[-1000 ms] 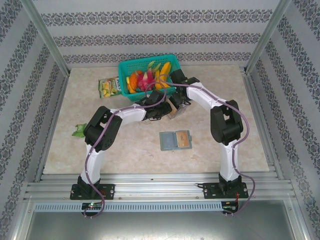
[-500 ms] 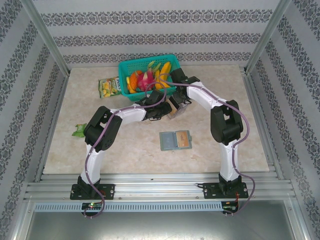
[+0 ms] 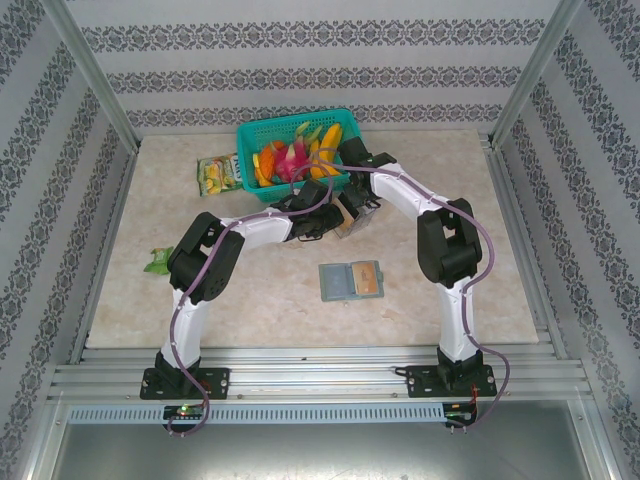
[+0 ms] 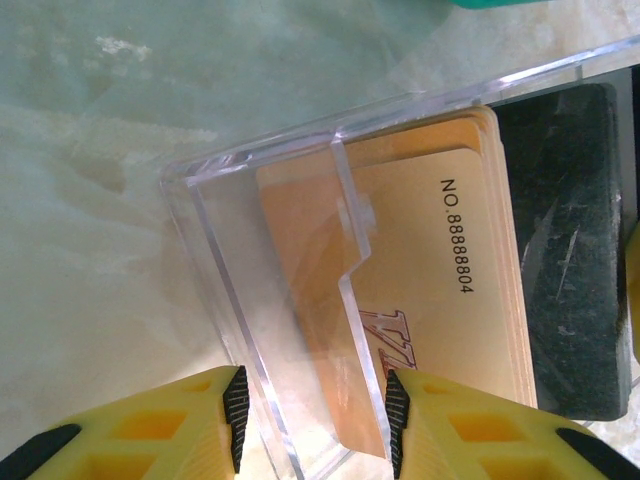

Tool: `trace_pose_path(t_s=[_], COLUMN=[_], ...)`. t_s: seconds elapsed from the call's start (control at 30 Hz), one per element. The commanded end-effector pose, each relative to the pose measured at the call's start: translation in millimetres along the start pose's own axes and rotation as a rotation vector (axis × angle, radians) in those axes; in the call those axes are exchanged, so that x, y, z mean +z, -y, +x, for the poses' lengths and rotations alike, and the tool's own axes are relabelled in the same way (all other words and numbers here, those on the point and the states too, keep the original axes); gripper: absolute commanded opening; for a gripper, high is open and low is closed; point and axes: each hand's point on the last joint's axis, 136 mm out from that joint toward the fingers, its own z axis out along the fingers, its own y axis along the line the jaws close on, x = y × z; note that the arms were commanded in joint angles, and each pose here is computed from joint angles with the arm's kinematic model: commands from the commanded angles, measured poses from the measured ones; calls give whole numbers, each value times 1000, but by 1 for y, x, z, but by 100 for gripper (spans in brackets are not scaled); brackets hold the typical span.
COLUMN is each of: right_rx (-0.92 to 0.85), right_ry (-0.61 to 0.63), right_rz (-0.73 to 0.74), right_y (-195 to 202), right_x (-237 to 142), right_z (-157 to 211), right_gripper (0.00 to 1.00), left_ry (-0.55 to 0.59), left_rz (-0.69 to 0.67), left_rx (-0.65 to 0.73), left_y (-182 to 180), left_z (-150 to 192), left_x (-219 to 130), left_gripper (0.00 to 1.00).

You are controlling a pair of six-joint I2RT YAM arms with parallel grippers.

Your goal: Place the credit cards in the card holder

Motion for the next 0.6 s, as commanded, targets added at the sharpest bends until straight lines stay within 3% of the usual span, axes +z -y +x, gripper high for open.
trace_pose_path(t_s=[0.0,0.57], right_rx=[14,13], right_ry=[26,60], right_rz=[61,79], right_y=[19,25], right_x=[-12,-26], right_z=[-8,-14], right_gripper=[43,41], left_ry=[-49,-50], left_rz=[-104,-104], left_rx=[-9,-9], left_y=[-29,-30], left_z=[20,21], left_x=[12,11], left_gripper=[43,43])
